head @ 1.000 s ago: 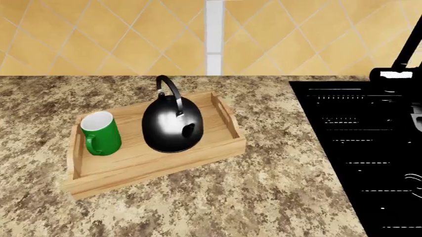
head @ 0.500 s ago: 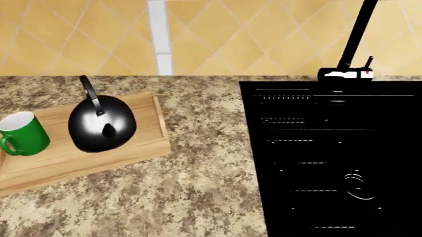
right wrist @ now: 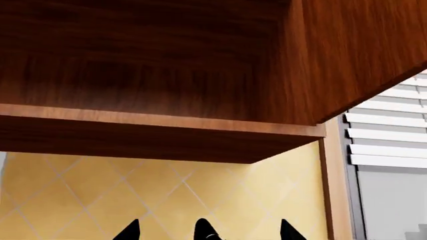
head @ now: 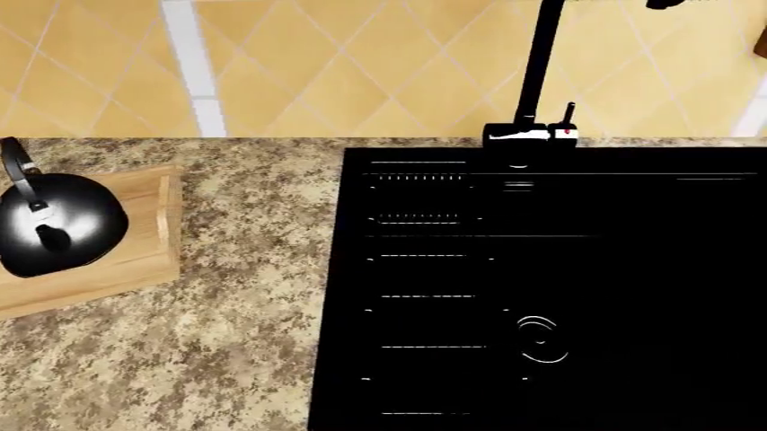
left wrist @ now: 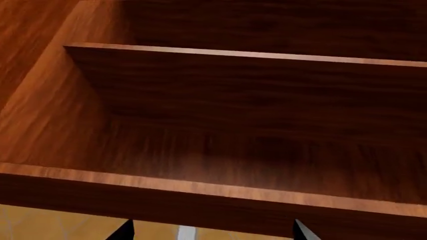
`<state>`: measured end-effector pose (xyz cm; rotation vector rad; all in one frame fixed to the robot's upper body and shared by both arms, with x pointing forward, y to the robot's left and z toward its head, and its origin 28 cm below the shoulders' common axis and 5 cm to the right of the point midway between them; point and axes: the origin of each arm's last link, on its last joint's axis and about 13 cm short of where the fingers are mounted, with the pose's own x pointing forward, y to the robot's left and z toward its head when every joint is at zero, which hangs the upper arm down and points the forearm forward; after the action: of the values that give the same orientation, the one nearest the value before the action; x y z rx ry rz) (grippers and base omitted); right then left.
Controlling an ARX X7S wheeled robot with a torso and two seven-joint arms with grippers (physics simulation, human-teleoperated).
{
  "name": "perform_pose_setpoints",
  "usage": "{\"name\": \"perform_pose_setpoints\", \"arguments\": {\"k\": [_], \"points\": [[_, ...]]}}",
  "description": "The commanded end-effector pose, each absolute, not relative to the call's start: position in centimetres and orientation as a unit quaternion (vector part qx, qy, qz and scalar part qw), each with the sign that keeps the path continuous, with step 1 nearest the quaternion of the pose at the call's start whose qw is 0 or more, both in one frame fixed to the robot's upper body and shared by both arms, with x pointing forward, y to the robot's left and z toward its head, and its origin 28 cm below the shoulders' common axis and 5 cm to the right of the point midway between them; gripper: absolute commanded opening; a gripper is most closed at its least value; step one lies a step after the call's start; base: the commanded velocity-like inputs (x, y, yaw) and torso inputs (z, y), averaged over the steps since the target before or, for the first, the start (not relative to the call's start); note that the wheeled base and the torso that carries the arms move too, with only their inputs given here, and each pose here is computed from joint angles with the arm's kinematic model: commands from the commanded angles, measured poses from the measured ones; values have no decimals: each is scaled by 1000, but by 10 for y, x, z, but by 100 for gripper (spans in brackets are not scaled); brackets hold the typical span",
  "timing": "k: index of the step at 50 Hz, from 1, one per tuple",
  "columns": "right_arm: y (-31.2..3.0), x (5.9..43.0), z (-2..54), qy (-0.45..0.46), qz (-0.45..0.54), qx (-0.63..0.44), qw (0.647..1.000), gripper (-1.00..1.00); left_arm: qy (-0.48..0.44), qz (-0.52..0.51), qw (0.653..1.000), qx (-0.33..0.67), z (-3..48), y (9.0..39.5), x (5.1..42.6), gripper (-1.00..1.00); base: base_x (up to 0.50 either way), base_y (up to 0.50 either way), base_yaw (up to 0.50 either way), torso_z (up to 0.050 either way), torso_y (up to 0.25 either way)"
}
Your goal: Pick the kettle from the counter and place it on the tray. Then pick the mug from the cabinet and place it on the tray. Then close the cabinet doors.
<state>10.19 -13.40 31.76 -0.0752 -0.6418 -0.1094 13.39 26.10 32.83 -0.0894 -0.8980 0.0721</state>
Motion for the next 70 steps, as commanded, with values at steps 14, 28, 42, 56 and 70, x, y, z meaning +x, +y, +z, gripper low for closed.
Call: {"name": "perform_pose_setpoints", "arguments": {"k": [14,28,42,56,70], "points": [[-135,103,316,-314,-58,-36,947,100,-428,37,902,-46,323,262,137,100,-1,-500,0,0,0],[-135,102,316,-315,-59,-35,947,100,-425,39,903,-48,322,262,138,100,-1,-500,0,0,0],[-135,96,333,-313,-90,-84,942,100,-422,37,905,-48,320,263,138,100,0,-179,0,0,0],[-157,94,407,-349,-273,-141,885,100,-424,39,904,-52,322,264,138,100,0,0,0,0,0],[-157,89,469,-419,-292,-145,847,100,-425,38,903,-54,324,265,136,100,0,0,0,0,0]]}}
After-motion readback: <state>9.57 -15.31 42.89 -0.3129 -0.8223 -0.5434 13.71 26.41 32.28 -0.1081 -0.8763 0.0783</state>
